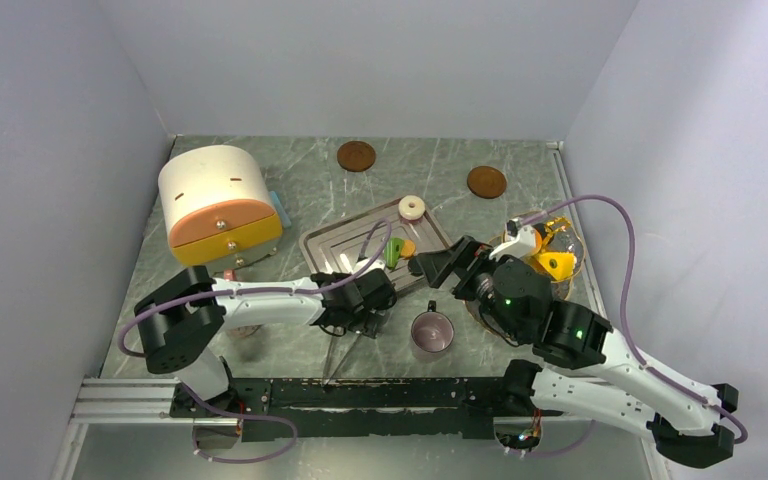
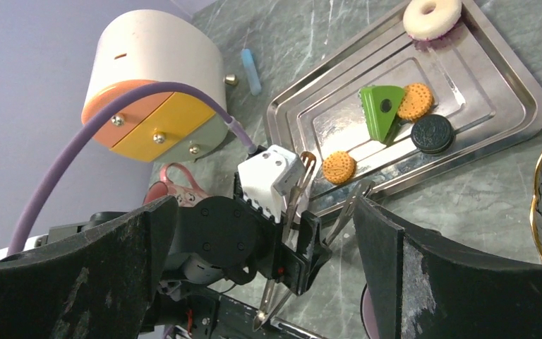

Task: Serve the afternoon tea
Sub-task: Pick up the clamp from the tray.

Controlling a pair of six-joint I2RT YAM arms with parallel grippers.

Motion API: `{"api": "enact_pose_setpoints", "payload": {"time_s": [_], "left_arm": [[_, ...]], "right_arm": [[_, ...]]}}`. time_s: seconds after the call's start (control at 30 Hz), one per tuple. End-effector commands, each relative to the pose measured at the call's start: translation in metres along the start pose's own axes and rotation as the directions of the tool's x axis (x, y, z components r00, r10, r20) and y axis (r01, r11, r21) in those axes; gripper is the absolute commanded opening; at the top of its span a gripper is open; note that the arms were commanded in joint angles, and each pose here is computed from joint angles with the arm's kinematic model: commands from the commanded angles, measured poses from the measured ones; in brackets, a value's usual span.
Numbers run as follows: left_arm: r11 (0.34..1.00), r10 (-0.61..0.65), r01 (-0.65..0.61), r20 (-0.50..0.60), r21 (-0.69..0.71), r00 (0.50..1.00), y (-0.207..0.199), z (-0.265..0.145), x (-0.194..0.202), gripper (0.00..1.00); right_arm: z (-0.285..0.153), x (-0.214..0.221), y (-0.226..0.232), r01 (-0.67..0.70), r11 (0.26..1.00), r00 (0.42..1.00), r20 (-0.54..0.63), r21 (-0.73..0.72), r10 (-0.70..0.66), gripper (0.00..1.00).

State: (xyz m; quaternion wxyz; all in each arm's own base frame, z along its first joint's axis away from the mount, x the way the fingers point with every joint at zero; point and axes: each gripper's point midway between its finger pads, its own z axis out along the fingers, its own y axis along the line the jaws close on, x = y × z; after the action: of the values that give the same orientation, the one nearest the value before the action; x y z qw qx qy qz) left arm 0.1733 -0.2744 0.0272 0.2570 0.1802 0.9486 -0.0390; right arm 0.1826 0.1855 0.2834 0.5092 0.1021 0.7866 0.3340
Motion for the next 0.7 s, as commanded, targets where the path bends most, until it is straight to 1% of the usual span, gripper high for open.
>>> {"api": "enact_pose_setpoints", "payload": {"time_s": [0.0, 0.17, 0.6, 0.67], "left_arm": [[1.0, -0.021, 0.022, 0.027, -0.018, 0.999, 0.0, 0.006, -0.002, 0.94], [0.999, -0.023, 0.024, 0.027, -0.024, 0.999, 0.001, 0.007, -0.001, 0.92], [0.999, -0.003, 0.004, 0.029, -0.033, 1.0, 0.001, -0.005, 0.001, 0.77], [1.0, 0.004, -0.003, 0.034, -0.029, 0.999, -0.002, -0.011, -0.001, 0.77]], "right_arm": [[0.002, -0.003, 0.004, -0.004, 1.0, 1.0, 0.02, -0.01, 0.004, 1.0], [0.002, -0.003, 0.005, -0.003, 1.0, 1.0, 0.018, -0.015, 0.003, 1.0], [0.0, -0.004, 0.005, -0.016, 0.999, 1.0, 0.023, -0.028, 0.017, 1.0], [-0.001, -0.004, 0.005, -0.017, 0.999, 1.0, 0.019, -0.031, 0.018, 1.0]]}}
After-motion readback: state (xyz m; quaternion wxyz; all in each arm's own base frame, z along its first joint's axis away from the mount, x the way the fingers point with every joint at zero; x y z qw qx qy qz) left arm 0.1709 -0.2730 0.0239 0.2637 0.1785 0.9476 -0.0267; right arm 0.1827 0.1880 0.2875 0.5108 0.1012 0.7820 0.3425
